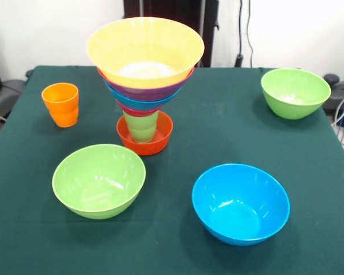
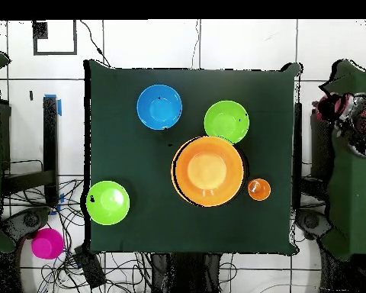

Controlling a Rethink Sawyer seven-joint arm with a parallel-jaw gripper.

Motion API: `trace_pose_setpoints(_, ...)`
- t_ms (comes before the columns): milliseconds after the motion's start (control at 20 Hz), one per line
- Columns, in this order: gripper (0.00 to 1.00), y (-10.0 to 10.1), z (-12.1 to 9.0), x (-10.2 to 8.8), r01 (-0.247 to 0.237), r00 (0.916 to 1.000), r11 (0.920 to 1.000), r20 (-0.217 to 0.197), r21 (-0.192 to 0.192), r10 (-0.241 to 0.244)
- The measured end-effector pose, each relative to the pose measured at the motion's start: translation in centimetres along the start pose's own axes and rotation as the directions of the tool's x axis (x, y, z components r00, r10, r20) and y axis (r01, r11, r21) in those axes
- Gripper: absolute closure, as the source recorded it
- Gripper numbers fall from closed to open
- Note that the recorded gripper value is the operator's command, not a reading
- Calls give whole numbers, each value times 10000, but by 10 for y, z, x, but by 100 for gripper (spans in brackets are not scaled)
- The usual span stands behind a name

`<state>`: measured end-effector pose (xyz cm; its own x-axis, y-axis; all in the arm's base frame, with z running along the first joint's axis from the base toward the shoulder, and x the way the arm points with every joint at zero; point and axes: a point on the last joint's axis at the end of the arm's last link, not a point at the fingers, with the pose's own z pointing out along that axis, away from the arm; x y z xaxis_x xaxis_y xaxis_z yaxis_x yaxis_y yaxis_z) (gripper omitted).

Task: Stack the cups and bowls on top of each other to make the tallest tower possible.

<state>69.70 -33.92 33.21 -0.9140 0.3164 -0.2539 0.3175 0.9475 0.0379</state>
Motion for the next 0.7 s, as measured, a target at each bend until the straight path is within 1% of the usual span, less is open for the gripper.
trace_pose_setpoints(50, 0, -4, 9, 9, -14, 10000, 10000, 7, -36, 14)
trace_pose_setpoints(150, 0, -6, 19, 19, -13, 10000, 10000, 18, -84, 13)
trace_pose_setpoints(300, 0, -6, 27, 28, 11, 10000, 9999, 8, -135, -11)
trace_pose_setpoints(350, 0, -4, 34, 36, 49, 10000, 9998, -1, -192, -49)
trace_pose_setpoints(450, 0, -3, 39, 42, 78, 10000, 9997, 4, -228, -78)
trace_pose_setpoints(550, 0, 0, 48, 52, 141, 9999, 9994, 12, -306, -141)
trace_pose_setpoints(700, 0, 4, 54, 60, 186, 9998, 9991, 16, -378, -186)
